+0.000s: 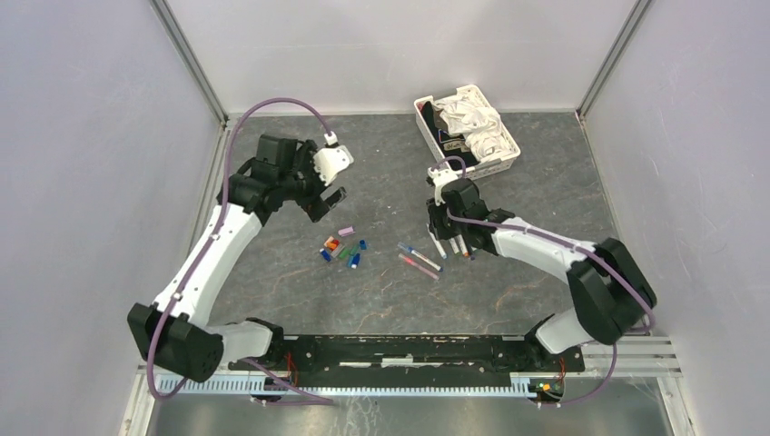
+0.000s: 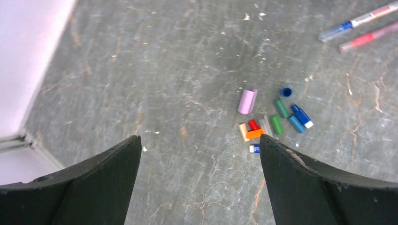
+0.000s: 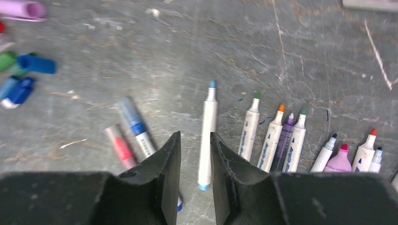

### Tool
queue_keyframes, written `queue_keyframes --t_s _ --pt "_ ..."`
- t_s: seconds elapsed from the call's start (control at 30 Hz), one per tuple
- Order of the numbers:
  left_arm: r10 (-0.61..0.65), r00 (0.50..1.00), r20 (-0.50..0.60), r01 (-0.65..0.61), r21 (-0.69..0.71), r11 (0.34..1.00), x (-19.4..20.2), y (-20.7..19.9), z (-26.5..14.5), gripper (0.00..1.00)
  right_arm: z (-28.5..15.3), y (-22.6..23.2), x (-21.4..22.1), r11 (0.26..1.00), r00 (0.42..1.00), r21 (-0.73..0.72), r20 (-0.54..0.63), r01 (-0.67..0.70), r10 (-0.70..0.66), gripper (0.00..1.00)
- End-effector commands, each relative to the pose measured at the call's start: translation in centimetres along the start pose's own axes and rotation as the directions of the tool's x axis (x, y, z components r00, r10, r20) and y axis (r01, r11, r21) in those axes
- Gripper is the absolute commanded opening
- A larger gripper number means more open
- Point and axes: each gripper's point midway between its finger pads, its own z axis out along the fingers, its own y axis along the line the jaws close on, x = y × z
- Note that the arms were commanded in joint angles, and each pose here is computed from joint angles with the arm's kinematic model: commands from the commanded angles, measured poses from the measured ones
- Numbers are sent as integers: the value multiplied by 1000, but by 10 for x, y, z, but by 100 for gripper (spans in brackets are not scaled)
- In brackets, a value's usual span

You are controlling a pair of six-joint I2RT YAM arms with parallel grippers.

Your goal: Open the pen caps

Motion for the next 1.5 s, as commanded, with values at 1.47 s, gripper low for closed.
queue_keyframes --t_s 1.47 --pt "-52 999 -2 52 131 990 11 -43 -30 100 -17 90 49 932 950 -204 -29 298 -310 34"
